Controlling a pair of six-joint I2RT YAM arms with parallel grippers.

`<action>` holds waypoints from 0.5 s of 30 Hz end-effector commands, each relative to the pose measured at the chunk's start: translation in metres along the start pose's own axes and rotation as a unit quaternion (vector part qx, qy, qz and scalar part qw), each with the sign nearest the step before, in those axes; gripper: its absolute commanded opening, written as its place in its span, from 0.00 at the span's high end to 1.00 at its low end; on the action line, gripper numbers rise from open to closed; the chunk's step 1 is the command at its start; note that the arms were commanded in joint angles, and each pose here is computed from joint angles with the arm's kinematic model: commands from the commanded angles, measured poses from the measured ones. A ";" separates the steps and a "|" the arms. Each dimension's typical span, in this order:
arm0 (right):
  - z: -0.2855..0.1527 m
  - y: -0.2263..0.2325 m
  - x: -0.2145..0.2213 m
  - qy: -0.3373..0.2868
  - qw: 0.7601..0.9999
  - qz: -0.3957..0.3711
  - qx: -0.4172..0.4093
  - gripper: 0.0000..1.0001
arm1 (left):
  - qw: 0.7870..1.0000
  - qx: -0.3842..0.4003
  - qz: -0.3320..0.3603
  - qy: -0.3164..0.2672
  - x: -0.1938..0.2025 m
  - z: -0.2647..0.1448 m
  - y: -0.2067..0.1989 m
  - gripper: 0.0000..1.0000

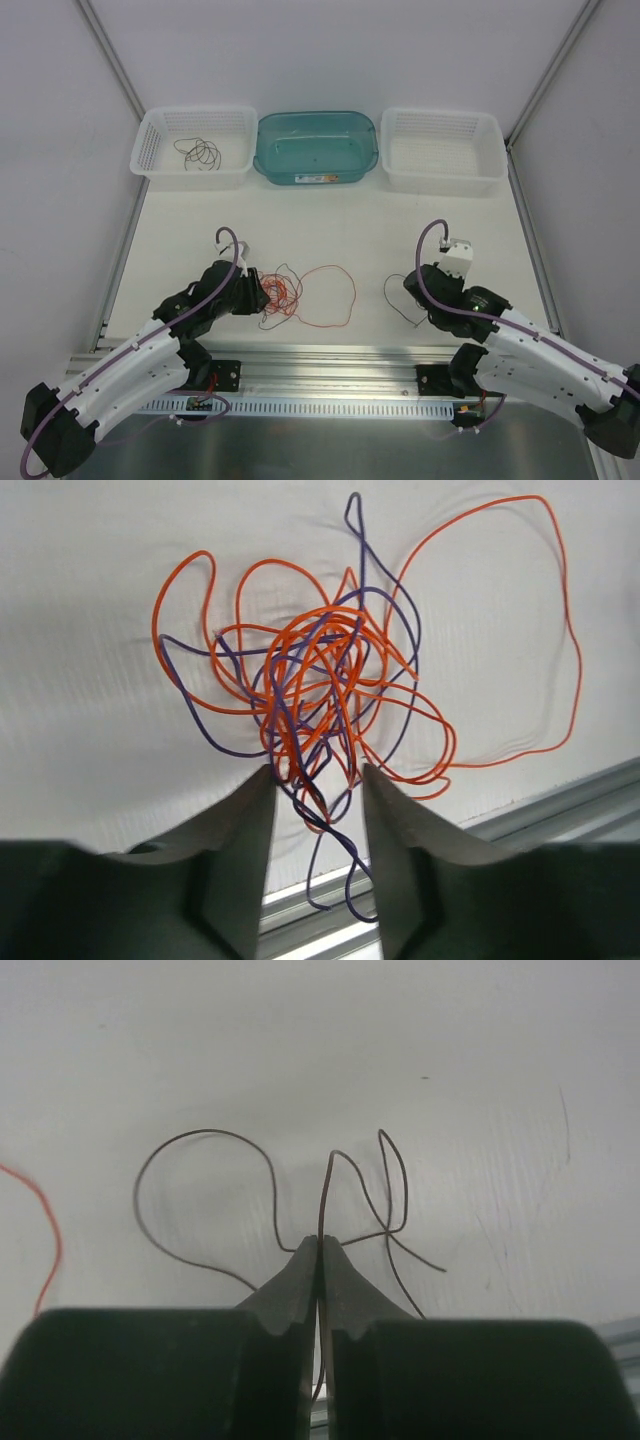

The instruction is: Untangle the cables

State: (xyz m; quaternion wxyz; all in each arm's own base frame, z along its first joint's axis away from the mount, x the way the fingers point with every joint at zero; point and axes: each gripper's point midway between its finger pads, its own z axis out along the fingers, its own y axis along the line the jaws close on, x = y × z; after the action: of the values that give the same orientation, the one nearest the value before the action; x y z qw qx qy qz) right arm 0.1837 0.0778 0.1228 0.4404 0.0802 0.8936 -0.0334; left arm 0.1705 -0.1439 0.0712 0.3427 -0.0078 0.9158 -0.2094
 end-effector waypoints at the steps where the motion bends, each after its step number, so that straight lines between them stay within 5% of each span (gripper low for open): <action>1: 0.010 -0.028 0.021 0.027 0.997 0.032 0.066 0.94 | 0.999 0.044 0.003 -0.009 -0.017 -0.012 -0.023 0.56; 5: 0.023 -0.041 0.042 0.065 0.992 0.037 0.102 0.83 | 0.998 0.058 0.008 -0.013 -0.023 -0.019 -0.031 0.37; 15: 0.048 -0.051 0.065 0.129 0.979 0.070 0.142 0.53 | 0.993 0.108 0.045 -0.024 -0.050 -0.058 -0.059 0.13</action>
State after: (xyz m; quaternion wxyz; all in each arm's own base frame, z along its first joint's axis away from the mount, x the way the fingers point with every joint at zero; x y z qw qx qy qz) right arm 0.1686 0.0225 0.0442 0.3096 0.1966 0.9202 -0.1370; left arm 0.1690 -0.1667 0.1422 0.3623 0.0403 0.8892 -0.2763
